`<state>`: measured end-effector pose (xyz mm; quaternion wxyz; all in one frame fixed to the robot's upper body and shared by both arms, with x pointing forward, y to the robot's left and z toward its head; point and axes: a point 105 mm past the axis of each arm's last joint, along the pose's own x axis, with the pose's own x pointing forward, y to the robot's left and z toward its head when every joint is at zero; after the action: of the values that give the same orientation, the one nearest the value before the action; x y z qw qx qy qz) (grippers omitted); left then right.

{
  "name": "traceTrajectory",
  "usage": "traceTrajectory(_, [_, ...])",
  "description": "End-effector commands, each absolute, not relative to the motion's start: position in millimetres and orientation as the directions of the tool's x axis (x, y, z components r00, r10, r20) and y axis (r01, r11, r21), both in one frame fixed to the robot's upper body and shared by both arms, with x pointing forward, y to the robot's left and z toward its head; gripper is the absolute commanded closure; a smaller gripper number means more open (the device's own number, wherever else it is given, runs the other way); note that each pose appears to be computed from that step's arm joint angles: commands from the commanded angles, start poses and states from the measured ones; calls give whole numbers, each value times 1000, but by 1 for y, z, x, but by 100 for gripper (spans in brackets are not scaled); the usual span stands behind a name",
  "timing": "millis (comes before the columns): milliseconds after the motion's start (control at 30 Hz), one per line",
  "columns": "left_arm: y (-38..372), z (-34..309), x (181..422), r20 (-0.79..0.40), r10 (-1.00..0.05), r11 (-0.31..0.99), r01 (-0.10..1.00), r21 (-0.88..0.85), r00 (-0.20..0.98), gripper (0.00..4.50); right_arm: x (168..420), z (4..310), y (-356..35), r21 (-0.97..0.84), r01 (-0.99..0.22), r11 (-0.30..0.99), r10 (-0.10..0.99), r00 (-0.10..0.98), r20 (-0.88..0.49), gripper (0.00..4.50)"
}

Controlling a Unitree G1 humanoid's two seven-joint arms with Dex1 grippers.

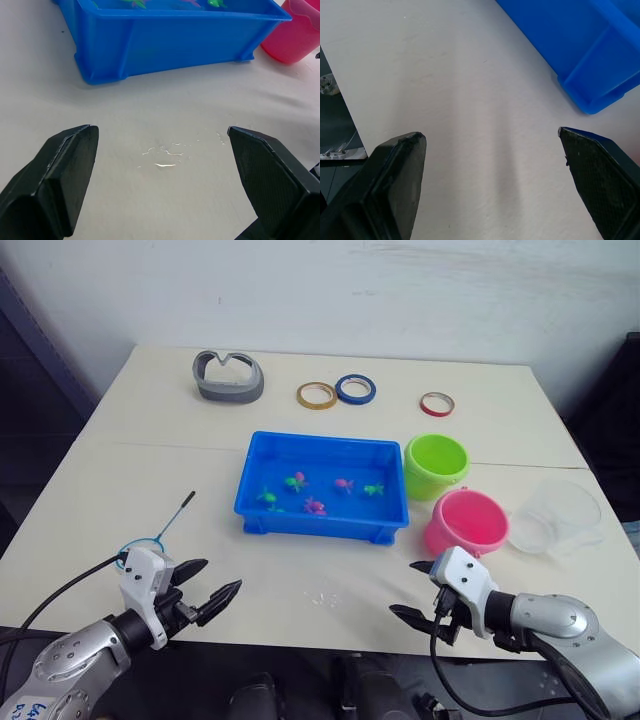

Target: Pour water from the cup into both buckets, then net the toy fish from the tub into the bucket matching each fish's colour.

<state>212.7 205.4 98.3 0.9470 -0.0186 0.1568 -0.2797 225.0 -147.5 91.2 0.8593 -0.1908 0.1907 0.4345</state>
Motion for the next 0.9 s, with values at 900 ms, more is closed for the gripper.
traceTrajectory(900, [164, 165, 227, -120, -886, 444, 894, 58, 448, 0, 213, 123, -184, -216, -746, 630, 587, 639, -497, 3])
